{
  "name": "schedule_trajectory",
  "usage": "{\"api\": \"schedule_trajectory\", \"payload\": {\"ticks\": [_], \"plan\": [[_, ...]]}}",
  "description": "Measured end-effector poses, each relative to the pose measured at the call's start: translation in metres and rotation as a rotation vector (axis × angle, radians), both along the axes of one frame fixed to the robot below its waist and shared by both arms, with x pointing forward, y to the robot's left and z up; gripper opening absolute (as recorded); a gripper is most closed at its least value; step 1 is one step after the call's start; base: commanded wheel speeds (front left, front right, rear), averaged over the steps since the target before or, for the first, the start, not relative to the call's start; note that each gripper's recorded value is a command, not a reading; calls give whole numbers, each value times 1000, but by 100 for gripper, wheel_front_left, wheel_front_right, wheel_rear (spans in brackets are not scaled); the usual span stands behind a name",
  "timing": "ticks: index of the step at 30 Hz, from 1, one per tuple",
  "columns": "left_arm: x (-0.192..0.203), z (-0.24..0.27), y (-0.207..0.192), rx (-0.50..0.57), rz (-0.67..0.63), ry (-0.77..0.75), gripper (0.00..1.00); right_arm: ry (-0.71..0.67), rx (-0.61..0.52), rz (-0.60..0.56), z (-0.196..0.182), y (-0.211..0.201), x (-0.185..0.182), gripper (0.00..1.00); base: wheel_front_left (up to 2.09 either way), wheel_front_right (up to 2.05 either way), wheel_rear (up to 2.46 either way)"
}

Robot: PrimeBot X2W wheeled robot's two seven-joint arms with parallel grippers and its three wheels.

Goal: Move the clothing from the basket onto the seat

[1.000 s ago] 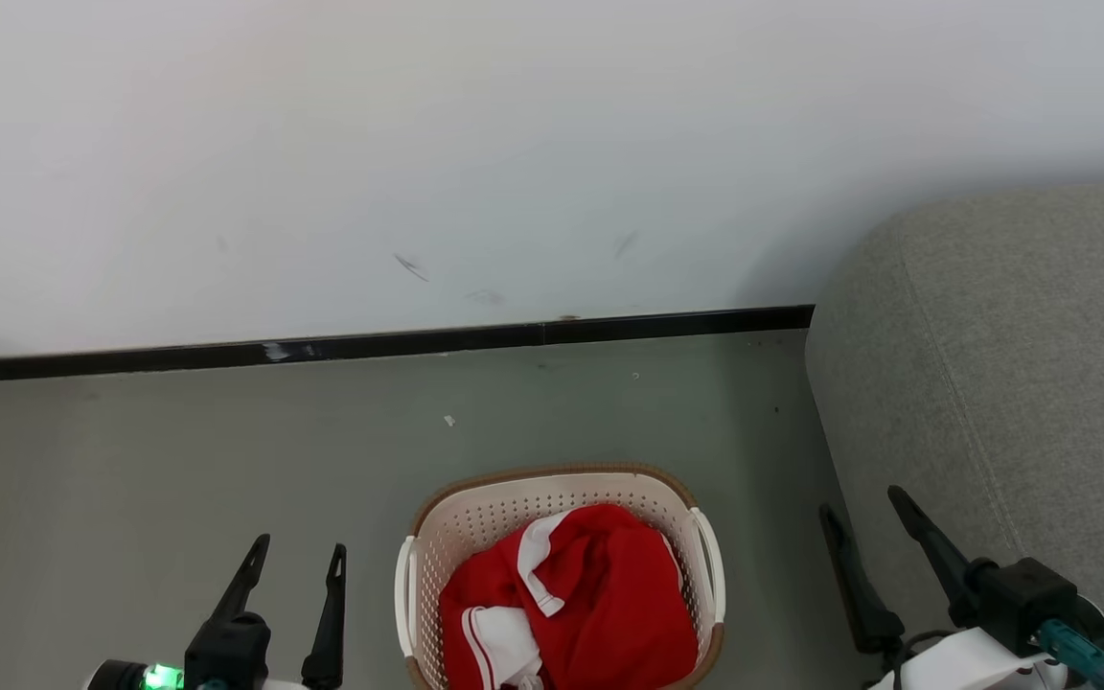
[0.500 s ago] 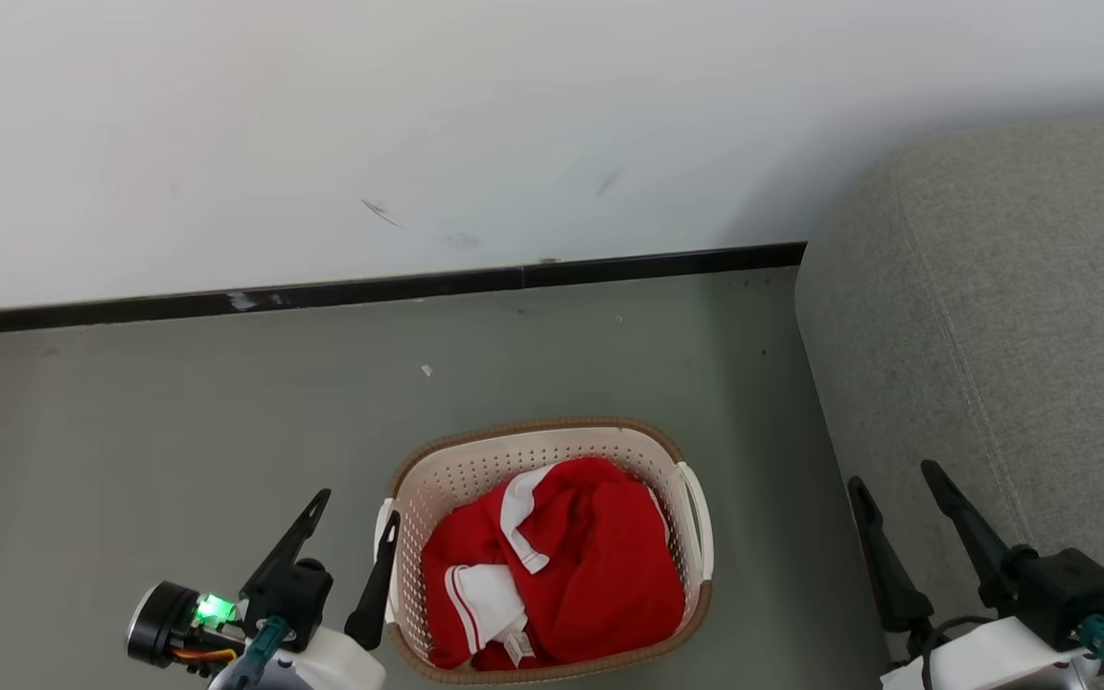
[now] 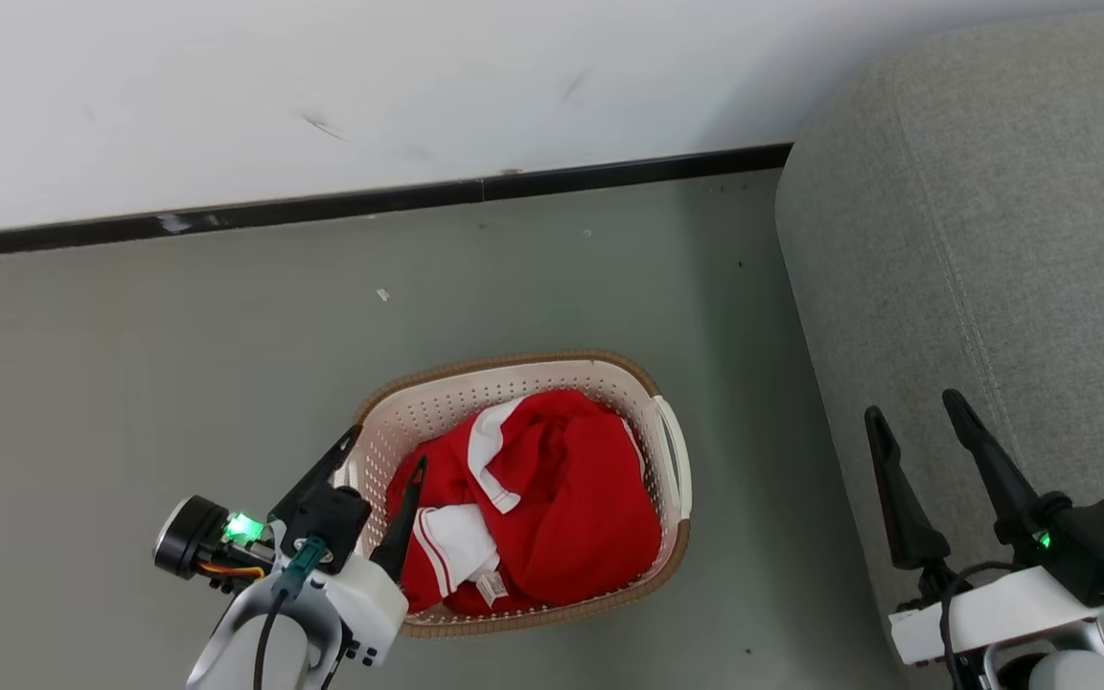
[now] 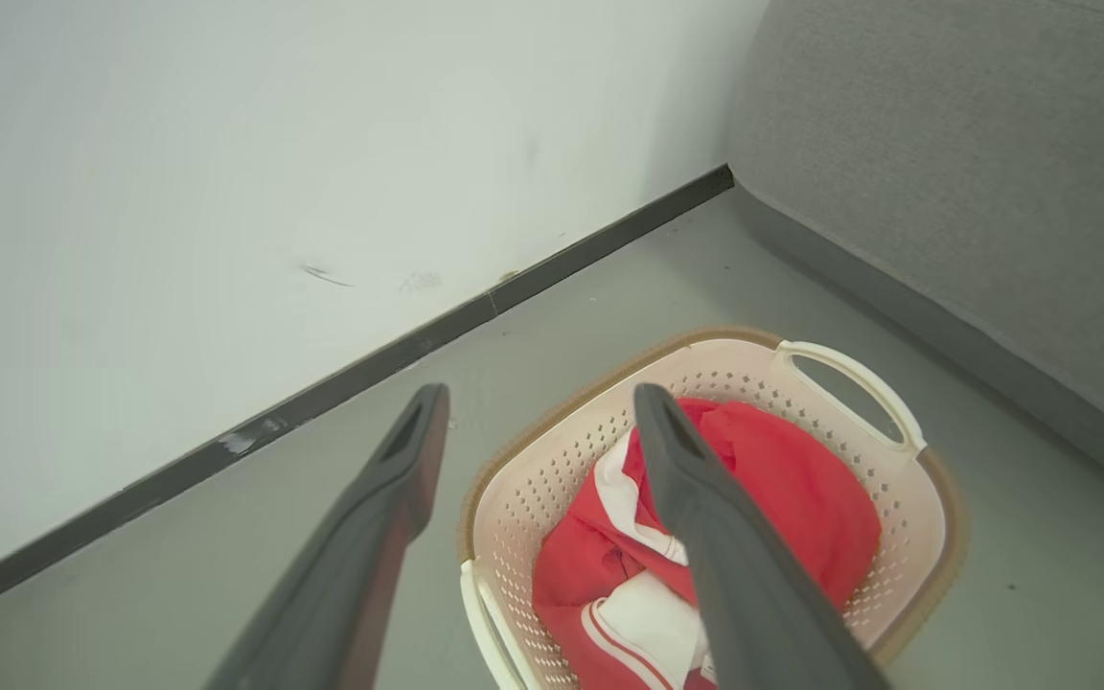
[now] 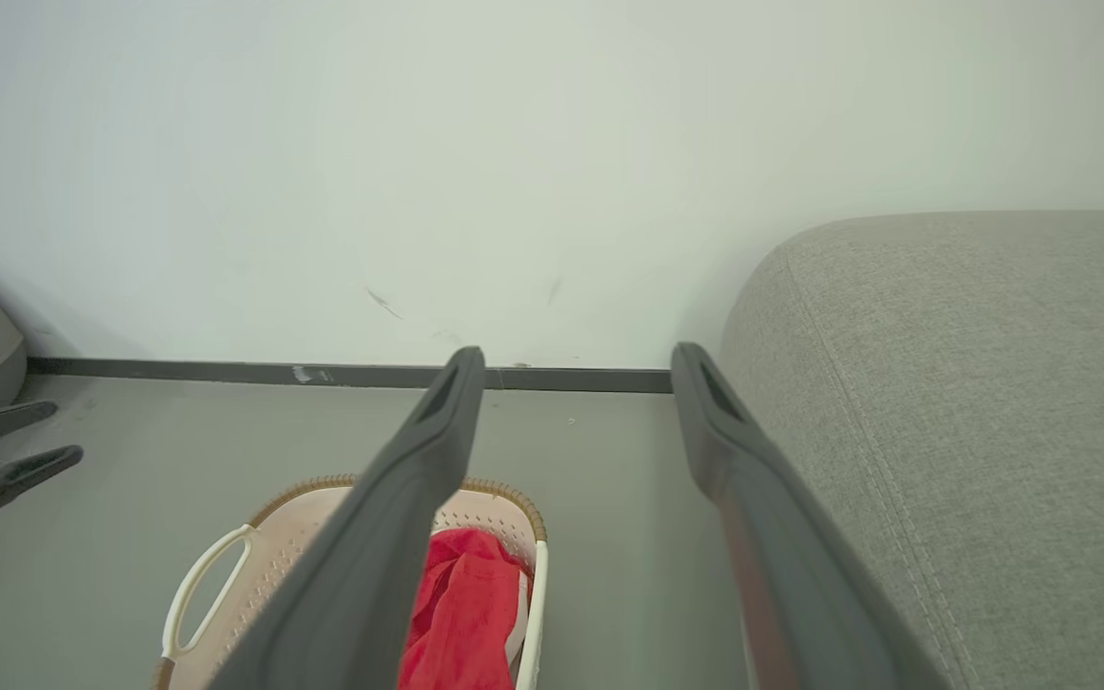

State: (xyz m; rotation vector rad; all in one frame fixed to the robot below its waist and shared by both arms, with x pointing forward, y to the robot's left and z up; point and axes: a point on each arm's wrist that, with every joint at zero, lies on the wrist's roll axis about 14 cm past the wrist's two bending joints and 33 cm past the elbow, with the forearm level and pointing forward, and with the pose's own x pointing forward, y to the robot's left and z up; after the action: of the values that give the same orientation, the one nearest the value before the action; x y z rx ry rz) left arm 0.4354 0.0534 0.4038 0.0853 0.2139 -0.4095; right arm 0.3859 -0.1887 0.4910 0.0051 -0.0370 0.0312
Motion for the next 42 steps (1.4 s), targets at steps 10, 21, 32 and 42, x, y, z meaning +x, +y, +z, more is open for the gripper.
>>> {"api": "schedule_trajectory", "payload": {"ticks": [10, 21, 32, 42], "plan": [[25, -47, -27, 56, -98, 96, 100, -8, -7, 1, -6, -1, 31, 100, 0, 0, 0], [35, -110, -38, 136, -169, 224, 100, 34, -12, -23, -28, -12, 51, 100, 0, 0, 0], [44, -151, -64, 134, -236, 285, 100, 43, -17, -63, -41, -29, 70, 100, 0, 0, 0], [47, -185, -85, 122, -277, 332, 100, 73, -13, -92, -59, -41, 78, 100, 0, 0, 0]]}}
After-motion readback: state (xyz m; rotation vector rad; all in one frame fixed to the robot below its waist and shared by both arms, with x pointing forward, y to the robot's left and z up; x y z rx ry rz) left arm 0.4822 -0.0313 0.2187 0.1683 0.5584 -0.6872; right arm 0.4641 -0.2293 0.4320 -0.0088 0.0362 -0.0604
